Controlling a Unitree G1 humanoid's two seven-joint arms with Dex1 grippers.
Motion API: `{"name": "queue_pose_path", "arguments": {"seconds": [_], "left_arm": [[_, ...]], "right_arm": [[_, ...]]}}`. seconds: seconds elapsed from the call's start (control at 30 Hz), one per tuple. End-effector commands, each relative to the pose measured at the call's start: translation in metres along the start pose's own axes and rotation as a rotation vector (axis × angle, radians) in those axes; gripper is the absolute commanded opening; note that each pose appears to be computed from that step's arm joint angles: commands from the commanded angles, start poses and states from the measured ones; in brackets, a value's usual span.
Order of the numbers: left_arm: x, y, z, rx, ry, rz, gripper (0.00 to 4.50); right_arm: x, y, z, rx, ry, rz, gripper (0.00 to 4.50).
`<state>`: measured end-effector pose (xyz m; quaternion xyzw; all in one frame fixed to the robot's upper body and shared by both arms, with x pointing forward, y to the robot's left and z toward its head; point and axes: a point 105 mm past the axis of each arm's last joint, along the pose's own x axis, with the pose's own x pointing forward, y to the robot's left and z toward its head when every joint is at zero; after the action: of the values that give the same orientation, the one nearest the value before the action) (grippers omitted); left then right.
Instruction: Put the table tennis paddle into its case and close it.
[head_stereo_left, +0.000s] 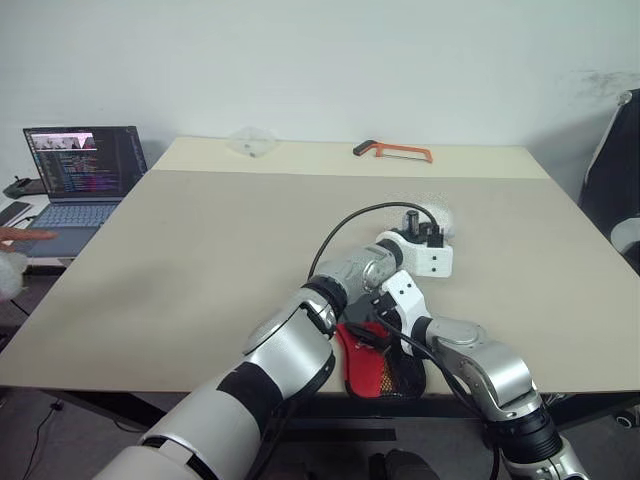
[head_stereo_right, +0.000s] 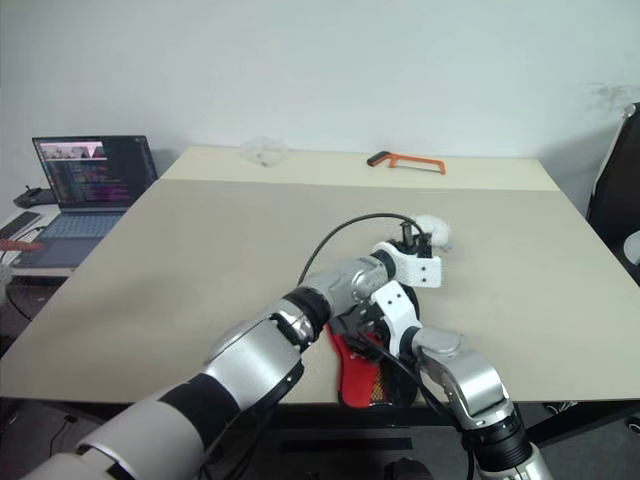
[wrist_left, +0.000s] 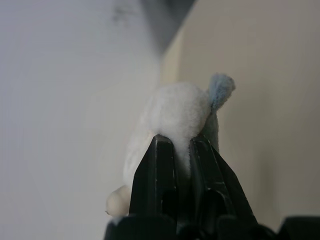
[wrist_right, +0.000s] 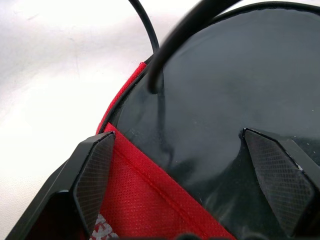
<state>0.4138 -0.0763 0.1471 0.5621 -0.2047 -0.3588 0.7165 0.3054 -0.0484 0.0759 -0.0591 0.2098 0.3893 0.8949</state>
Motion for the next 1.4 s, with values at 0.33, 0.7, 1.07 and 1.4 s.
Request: {"name": "queue_pose_path", "arguments": {"seconds": [0.33,0.7,1.07,1.4], "left_arm": [[-0.017,-0.002,-0.003,-0.339,-0.095,-0.295,4.33],[-0.046,0.06,-0.021,-0.44,-0.188,-0.284,4.48],[-0.119,0.109,-0.086,-0.634,-0.205,-0.143,4.48],[-0.174,0.082,-0.084,-1.047,-0.352,-0.256,4.48]], "right_arm": [[0.008,0.0,-0.065,0.131,0.243,0.023,4.5],[0.004,-0.004,-0.06,0.067,0.244,0.062,4.5],[-0.011,-0.002,-0.019,0.027,0.122,0.154,4.5],[-0.072,-0.001,0.051,-0.196,-0.03,0.284,4.5]]}}
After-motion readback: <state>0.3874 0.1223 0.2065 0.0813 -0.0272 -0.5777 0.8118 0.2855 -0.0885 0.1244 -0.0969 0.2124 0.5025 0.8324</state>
